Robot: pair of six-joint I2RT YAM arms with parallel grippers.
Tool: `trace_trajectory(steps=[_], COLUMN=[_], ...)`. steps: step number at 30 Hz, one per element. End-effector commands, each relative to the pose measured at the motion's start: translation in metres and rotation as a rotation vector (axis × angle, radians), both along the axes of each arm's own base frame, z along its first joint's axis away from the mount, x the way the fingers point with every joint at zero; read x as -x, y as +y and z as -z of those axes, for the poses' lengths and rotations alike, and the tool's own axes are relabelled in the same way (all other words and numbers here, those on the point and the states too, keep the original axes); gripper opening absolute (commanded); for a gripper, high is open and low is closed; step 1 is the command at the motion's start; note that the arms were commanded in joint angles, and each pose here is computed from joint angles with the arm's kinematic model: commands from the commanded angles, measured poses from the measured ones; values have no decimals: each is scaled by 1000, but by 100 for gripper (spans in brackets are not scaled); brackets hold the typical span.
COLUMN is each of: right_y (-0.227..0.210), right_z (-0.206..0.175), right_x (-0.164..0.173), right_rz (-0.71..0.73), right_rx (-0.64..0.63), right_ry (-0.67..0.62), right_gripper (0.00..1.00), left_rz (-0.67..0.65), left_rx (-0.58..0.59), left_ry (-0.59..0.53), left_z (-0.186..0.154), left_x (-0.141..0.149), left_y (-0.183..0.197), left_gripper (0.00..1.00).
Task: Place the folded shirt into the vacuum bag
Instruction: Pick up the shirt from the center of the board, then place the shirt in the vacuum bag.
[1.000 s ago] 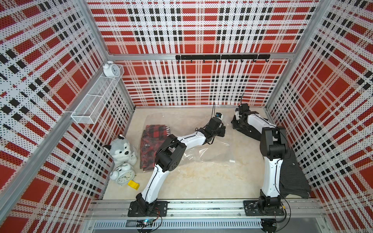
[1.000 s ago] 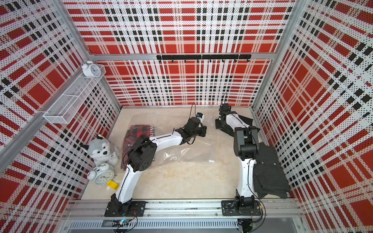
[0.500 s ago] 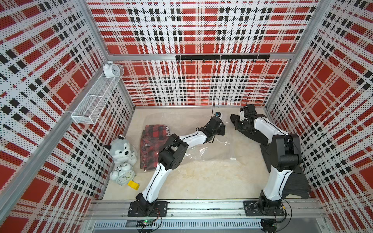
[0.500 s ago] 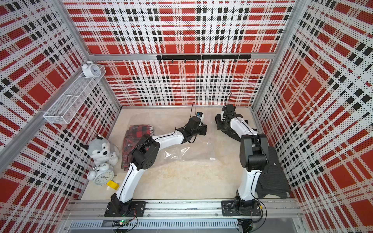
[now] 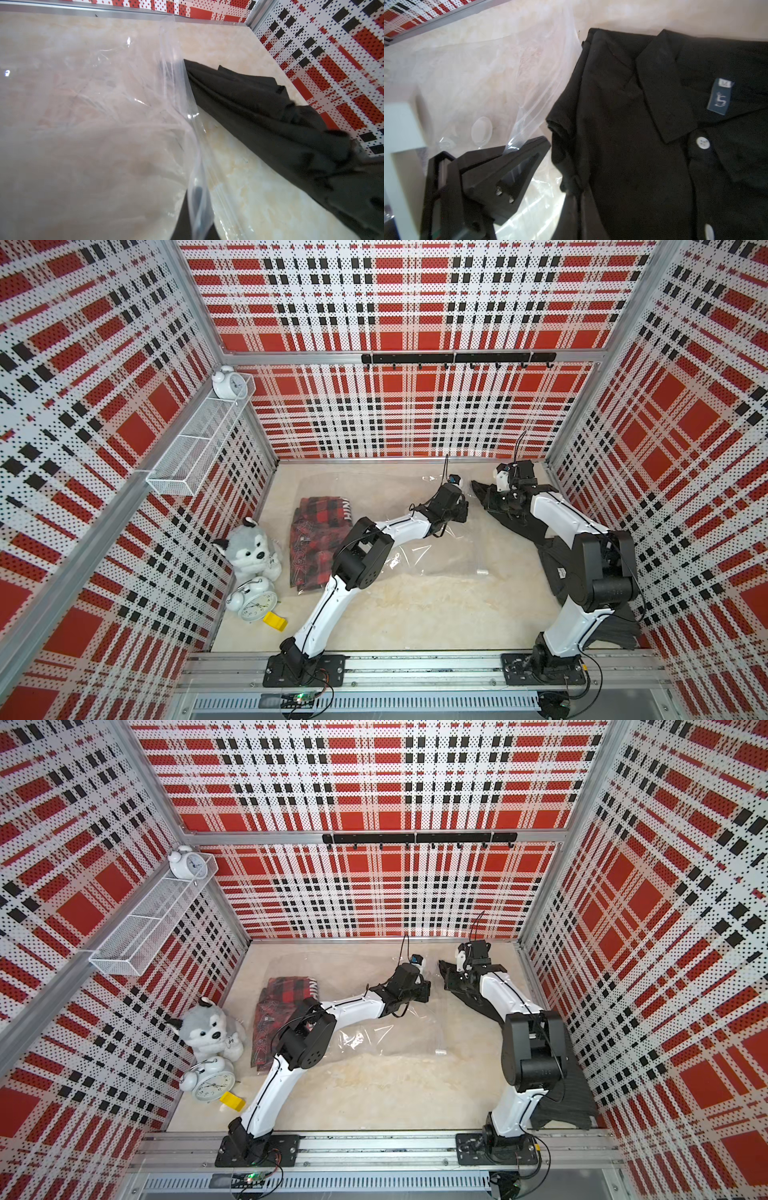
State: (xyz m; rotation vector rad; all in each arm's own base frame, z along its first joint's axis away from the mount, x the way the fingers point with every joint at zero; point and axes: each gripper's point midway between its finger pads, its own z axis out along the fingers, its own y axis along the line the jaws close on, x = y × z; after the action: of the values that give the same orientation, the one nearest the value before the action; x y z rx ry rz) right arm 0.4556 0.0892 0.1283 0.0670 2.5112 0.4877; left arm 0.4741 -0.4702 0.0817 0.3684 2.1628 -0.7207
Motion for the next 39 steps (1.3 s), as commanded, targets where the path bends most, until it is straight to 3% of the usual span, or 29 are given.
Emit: trace_trajectory(steps=[1,12,22,24,26,30,34,39], right_y=[27,64,67,69,64,42,14,-16], right_z=[3,64,86,78,66,42,26,22], right_x=[-6,-28,-36,-34,-31,-19,2,32], right_rz=[-42,-58,-50,-64,-62,-15,33,81], right_rx=[-97,-147,-202,-235,-245,-269,-259,-200], right_ry=[-12,98,119,96,71,19,-15,-14], right_gripper=[0,0,0,13,33,57,72,79], left_rz=[25,48,38,38,35,33,33,25], left_rx=[21,53,131,130,130,122,107,91], left_ry=[-5,-51,-79,-78,-74,-61,-48,-53], left_z=[-9,-52,-76,-73,-68,-54,-42,-39], left_x=[6,31,40,39,36,31,27,24], left_y=[-11,-14,-7,-7,-8,-12,-16,-20], left_gripper=[0,0,0,0,0,0,0,0])
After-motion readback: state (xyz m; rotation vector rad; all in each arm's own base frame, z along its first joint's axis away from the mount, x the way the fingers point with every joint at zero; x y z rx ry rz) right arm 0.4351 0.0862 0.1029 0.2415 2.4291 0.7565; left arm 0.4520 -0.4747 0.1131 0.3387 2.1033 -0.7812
